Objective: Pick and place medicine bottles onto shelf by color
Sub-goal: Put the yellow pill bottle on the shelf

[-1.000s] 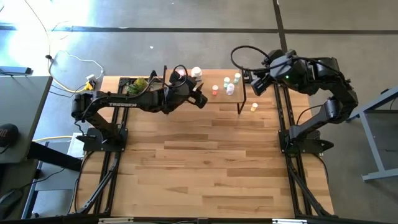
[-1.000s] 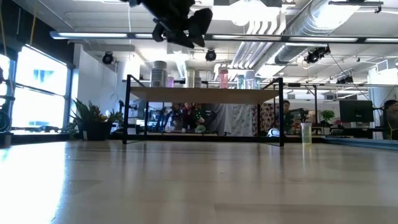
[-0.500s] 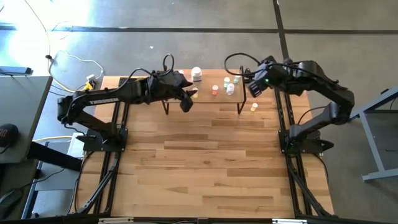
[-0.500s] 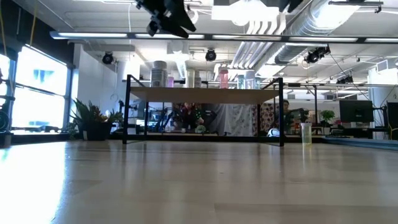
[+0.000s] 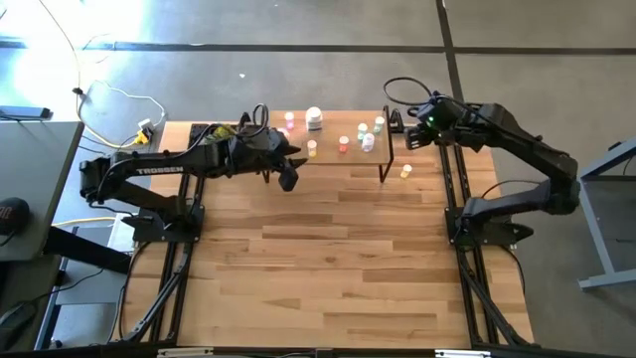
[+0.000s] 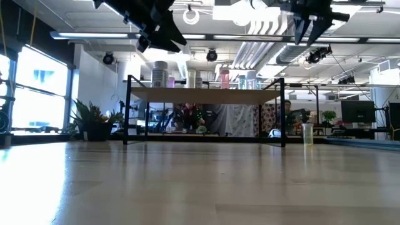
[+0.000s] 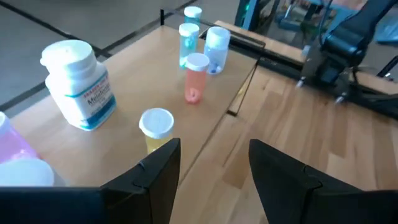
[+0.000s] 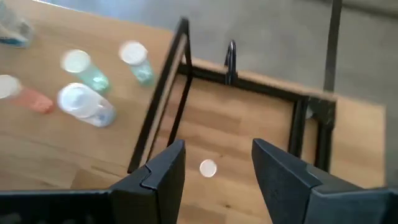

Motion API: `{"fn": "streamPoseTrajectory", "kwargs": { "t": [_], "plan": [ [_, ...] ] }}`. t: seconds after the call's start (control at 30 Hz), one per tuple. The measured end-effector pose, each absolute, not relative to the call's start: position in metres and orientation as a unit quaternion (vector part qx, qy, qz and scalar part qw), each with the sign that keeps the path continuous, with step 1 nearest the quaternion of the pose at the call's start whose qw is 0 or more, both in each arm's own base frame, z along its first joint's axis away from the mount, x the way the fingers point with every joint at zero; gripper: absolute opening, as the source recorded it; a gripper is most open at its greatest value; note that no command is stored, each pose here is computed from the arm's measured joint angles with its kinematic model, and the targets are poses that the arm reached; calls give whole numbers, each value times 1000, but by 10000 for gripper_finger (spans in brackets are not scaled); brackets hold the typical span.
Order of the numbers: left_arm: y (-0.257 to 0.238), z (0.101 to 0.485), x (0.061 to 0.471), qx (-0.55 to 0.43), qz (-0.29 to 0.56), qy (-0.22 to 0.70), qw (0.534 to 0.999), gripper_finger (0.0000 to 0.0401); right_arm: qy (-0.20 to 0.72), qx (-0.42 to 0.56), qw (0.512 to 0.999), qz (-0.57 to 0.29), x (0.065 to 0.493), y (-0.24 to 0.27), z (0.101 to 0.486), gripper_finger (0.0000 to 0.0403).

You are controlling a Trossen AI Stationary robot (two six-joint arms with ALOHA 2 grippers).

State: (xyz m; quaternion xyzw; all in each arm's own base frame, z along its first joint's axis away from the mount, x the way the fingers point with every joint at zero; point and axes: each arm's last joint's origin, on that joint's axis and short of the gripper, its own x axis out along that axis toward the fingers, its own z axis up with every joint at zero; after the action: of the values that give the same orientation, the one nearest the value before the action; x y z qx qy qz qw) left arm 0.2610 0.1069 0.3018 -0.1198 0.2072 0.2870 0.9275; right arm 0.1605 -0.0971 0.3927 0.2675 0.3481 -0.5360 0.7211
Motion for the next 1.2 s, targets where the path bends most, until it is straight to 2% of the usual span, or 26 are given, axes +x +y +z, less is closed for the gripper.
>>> {"fn": "streamPoseTrajectory", "kwargs": {
  "t": [0.47,0.83,1.03,1.2],
  "plan": [
    [81,297,237,-96,265,163,946,181,384,432,633,-515,143,-137,312,177],
    [70,307,218,-78,258,129,954,181,340,539,603,-480,128,-161,262,177],
    [67,311,216,-70,251,124,958,181,342,568,564,-493,121,-159,239,177],
    [67,310,215,-72,251,127,957,181,335,576,557,-497,121,-158,227,177]
  ]
}}
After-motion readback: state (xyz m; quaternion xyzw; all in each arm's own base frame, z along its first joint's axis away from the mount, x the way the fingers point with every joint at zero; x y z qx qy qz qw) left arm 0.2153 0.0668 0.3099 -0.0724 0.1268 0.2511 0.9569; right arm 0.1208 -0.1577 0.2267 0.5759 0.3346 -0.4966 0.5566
